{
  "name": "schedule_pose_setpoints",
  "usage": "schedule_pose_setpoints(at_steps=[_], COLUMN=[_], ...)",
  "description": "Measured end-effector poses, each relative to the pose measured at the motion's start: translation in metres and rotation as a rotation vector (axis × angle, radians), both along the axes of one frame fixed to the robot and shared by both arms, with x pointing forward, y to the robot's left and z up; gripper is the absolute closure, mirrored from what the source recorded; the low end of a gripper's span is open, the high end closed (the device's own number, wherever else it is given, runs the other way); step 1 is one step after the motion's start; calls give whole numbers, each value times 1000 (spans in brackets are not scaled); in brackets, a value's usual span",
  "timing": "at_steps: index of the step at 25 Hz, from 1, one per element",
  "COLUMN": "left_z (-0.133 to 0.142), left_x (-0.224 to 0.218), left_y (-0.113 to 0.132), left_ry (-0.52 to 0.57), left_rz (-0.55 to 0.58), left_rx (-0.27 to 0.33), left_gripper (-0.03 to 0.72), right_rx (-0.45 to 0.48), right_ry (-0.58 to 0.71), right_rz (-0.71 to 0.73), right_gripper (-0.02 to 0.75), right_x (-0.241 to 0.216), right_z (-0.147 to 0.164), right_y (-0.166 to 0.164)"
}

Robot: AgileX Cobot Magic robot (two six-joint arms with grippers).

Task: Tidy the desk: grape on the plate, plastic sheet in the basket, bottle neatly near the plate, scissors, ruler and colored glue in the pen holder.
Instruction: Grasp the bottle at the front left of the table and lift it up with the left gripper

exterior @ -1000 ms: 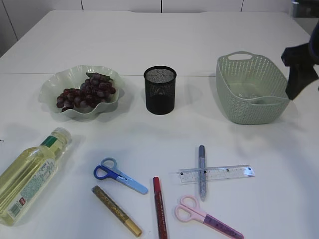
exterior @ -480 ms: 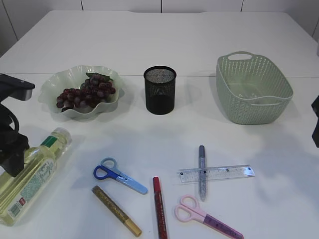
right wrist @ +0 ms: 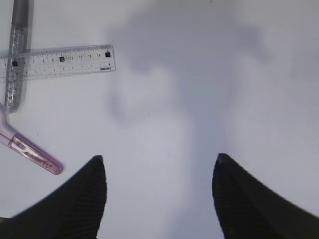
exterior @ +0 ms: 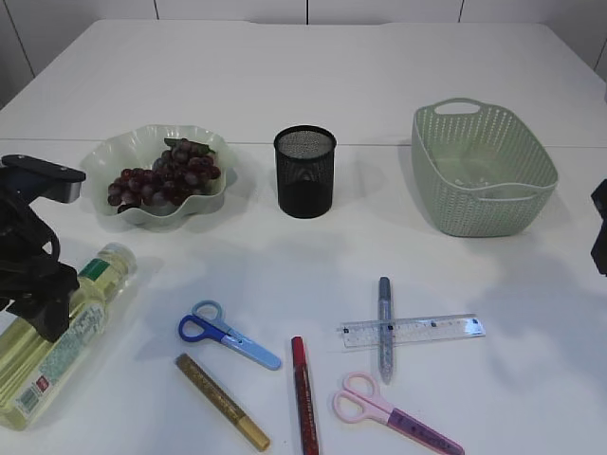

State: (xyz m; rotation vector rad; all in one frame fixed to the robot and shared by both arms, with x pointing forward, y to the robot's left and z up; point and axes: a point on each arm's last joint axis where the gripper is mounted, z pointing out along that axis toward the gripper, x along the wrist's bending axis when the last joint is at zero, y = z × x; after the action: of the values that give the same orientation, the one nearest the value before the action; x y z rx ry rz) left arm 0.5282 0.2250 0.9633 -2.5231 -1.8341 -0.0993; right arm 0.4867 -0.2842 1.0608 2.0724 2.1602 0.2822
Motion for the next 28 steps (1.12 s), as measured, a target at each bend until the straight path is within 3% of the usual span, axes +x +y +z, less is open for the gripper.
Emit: schedule_pose_setpoints(at_steps=[28], left_z=[-38], left_x=[13], left_y=[-3], left_ry=[43], left_rz=[-17], left_rx=[16], left_gripper=[95], right_rx=[0], right_ry=[-21], right_rz=[16], right_gripper=[217], right_x=[1], right_z=[1], right_y=[0])
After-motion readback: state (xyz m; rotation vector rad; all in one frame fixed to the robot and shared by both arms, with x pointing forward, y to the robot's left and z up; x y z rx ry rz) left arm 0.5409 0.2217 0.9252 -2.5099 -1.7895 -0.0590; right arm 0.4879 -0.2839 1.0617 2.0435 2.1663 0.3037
